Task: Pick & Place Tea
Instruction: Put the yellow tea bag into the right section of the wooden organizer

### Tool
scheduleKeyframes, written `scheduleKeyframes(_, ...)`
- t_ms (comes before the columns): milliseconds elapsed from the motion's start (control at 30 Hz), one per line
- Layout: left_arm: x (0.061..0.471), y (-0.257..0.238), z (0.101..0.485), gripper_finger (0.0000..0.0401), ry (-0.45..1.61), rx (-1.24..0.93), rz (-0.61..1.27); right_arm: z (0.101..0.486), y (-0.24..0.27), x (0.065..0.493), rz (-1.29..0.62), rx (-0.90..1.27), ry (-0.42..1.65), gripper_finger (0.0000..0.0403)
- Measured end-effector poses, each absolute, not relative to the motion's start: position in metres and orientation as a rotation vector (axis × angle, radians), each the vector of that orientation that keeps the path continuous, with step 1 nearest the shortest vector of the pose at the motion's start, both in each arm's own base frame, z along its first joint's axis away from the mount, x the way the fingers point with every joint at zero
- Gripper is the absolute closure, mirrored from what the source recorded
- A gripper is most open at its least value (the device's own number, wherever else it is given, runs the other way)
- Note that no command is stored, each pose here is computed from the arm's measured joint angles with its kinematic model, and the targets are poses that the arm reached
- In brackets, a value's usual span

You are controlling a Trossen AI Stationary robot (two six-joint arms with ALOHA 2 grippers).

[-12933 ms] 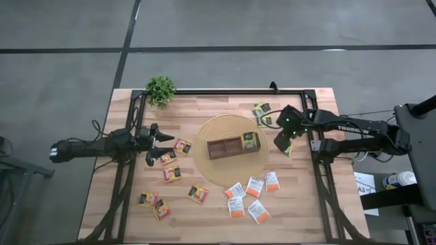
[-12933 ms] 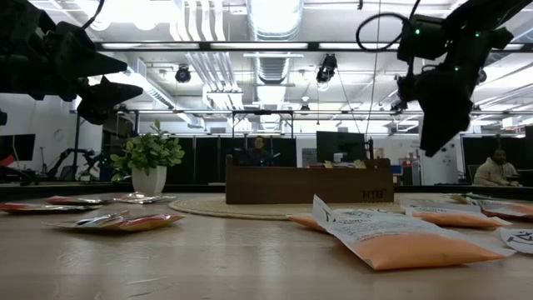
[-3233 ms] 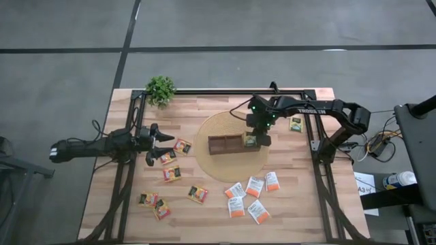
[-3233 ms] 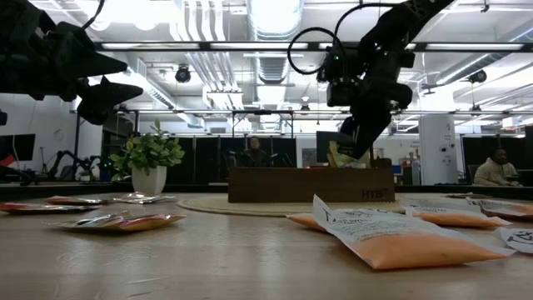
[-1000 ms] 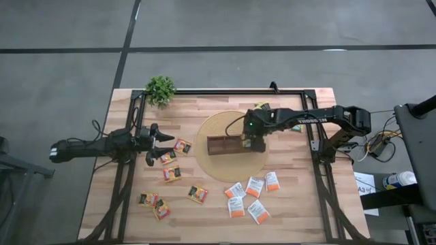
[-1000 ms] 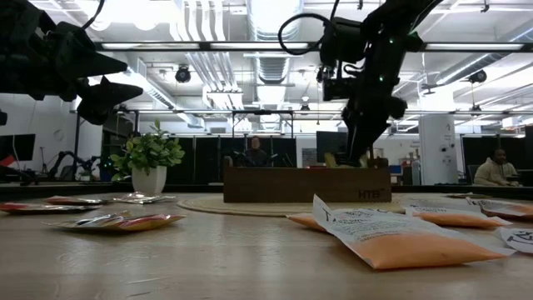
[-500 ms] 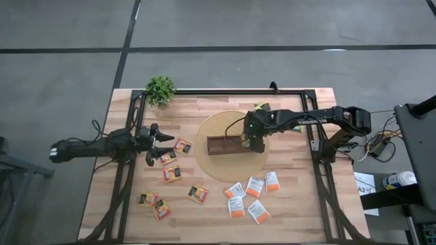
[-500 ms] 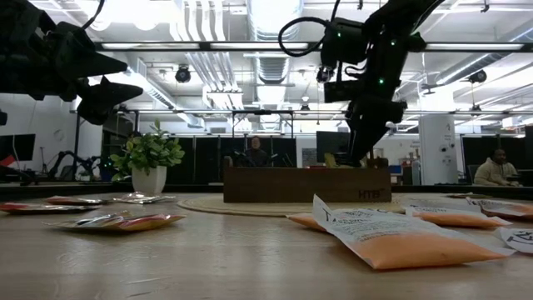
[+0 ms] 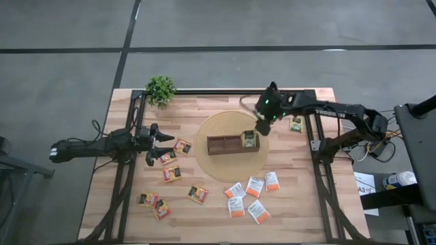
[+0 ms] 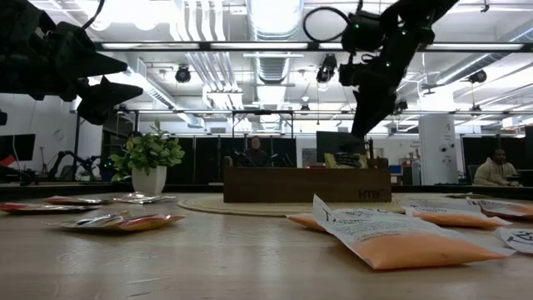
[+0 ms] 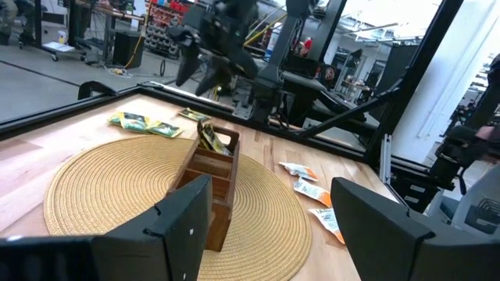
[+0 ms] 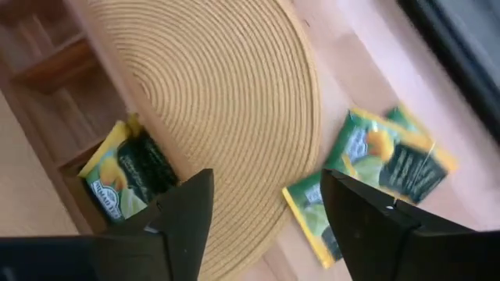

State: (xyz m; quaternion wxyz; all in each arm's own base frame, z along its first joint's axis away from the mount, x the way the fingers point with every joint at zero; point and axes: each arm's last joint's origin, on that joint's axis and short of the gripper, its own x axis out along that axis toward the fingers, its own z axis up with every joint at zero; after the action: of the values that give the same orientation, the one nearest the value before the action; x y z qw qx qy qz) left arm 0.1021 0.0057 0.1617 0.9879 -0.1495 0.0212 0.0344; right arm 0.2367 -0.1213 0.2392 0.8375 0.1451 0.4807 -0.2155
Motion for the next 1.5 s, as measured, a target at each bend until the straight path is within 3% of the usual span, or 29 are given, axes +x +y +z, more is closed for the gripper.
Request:
scheduleKeyframes(233,0.102,0.006,0.162,0.0144,0.043,-0.3,0.069,0.234,-0.167,0.201,-0.521,0.609,0.951,0.0174)
scheduleKeyframes(600,0.102,0.006,0.162,0.0144,0.043,-0.3,0.069,0.222,-0.212,0.168,-0.848,1.036,0.807,0.0174)
scheduleKeyframes(767,0.102,0.006,0.162,0.0144,0.043,-0.3,0.069,0.202,-0.226,0.17,-0.796,1.17,0.831,0.0174)
scheduleKeyframes(1167,0.102,0.006,0.162,0.0144,0.043,-0.3,0.069,0.158,-0.244,0.184,-0.776,1.227,0.981,0.0177)
scheduleKeyframes(1500,0.102,0.006,0.162,0.0144,0.043,-0.3,0.069,0.142,-0.25,0.185,-0.813,1.203,1.01,0.0177)
